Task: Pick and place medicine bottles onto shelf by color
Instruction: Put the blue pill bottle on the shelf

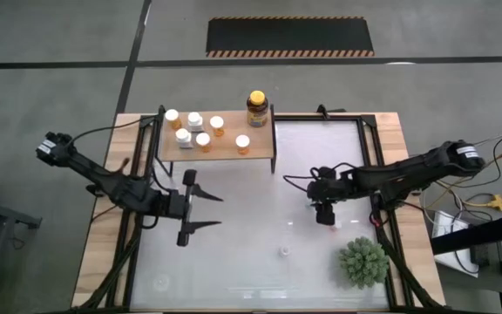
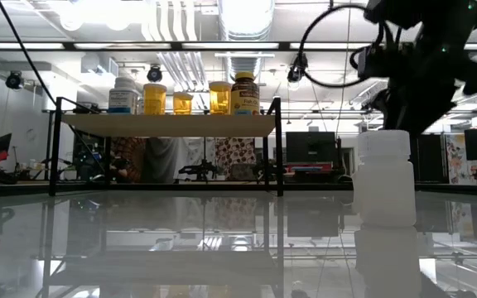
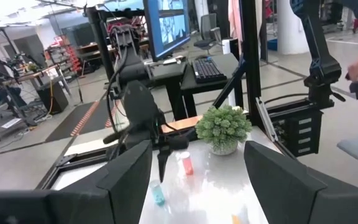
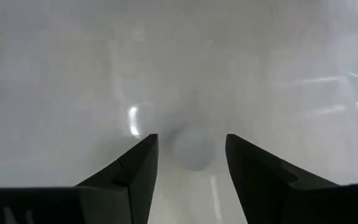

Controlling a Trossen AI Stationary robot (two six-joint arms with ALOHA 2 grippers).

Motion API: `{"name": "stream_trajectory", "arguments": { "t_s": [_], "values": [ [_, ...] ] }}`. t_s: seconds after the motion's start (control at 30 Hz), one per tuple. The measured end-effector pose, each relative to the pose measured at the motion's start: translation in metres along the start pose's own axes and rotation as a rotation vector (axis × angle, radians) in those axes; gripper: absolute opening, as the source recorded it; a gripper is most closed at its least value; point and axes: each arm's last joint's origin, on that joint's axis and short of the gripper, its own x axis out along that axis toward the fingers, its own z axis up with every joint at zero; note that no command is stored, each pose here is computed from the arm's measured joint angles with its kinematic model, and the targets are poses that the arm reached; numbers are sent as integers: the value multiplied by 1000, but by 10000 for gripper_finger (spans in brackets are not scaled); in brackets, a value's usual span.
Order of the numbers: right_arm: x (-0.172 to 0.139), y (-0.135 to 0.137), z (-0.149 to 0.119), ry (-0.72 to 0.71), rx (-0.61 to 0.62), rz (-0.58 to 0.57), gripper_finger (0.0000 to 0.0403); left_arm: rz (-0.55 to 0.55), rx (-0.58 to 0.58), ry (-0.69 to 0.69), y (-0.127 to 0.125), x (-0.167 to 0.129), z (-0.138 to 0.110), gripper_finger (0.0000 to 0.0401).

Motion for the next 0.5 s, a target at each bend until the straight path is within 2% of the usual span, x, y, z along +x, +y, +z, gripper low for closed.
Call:
{"name": "stream_trajectory", "arguments": {
  "t_s": [0.1, 0.33, 0.5],
  "values": [
    [7, -1, 0, 17, 4, -51, 180, 4, -4, -8, 1, -2, 2, 239],
    [14, 0, 0, 48, 1, -59, 178, 6, -8, -18, 3, -5, 4, 239],
    [14, 0, 0, 50, 2, -59, 154, 19, -1, -15, 4, -6, 4, 239]
  ]
}}
